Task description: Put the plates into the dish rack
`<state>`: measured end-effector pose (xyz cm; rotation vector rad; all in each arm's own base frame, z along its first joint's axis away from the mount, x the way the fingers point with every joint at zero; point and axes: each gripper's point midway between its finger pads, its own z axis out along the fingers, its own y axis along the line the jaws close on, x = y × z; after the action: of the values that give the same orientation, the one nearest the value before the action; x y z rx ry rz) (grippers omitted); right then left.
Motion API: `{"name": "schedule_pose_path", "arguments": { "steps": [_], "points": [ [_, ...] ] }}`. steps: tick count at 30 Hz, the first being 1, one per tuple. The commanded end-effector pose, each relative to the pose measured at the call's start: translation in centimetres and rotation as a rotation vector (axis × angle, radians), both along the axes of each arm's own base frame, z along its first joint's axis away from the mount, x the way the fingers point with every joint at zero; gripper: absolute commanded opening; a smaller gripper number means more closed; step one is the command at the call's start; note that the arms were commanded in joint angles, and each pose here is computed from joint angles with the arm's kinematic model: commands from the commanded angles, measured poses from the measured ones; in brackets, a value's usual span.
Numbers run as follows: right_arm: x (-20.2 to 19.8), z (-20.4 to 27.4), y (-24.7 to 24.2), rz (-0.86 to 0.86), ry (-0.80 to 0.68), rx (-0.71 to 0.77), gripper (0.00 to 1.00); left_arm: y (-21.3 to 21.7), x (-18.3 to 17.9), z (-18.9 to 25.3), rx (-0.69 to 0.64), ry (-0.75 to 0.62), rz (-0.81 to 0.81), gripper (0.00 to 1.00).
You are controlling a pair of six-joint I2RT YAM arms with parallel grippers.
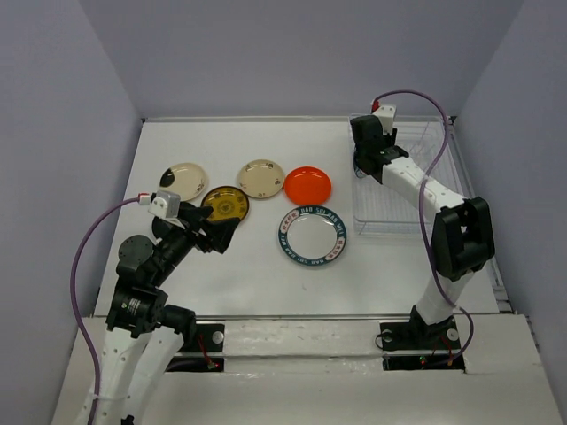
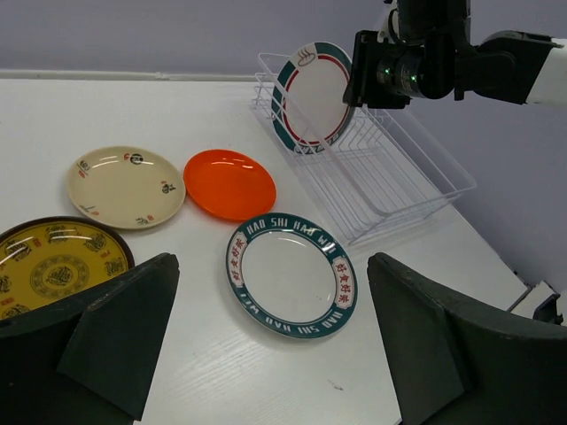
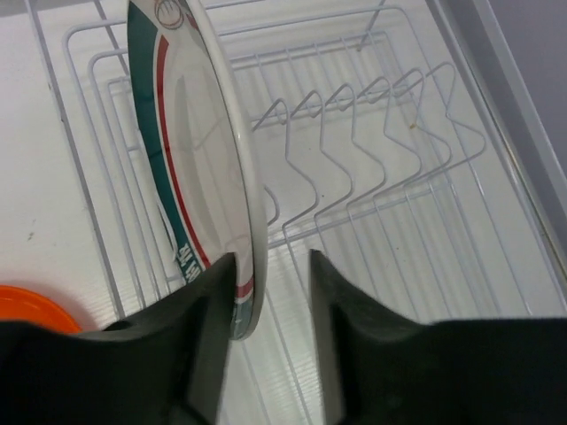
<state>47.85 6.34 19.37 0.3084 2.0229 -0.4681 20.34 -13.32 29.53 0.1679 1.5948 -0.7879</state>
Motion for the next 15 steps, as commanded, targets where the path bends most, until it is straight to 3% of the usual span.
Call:
{"name": "schedule_pose_path", "arguments": {
  "steps": [1,2,3,6,13,15],
  "points": [
    [-0.5,2.3,0.1,0.005,-0.080,0.069,0.56,-0.2,-0.2,1.8,-0.020,-0.045,-0.014,0.99],
    [-0.9,3.2,0.2,0.018,-0.093,0.083,0.65,-0.2,-0.2,1.8,-0.022,-0.042,-0.012,0.99],
    [-1.1,3.6,0.2,0.027,-0.100,0.092,0.65,-0.2,-0.2,1.8,-0.024,-0.042,-0.011,0.99],
    [-2.1,5.6,0.8,0.074,-0.122,0.143,0.79,0.0,0.1,1.7,-0.033,-0.029,0.008,0.99],
    [-7.3,9.5,4.2,0.266,-0.216,0.427,0.86,0.7,0.6,1.6,-0.063,-0.012,0.065,0.99],
    [-9.5,7.6,6.1,0.333,-0.209,0.554,0.86,0.8,0.7,1.5,-0.071,-0.005,0.074,0.99]
  ]
}}
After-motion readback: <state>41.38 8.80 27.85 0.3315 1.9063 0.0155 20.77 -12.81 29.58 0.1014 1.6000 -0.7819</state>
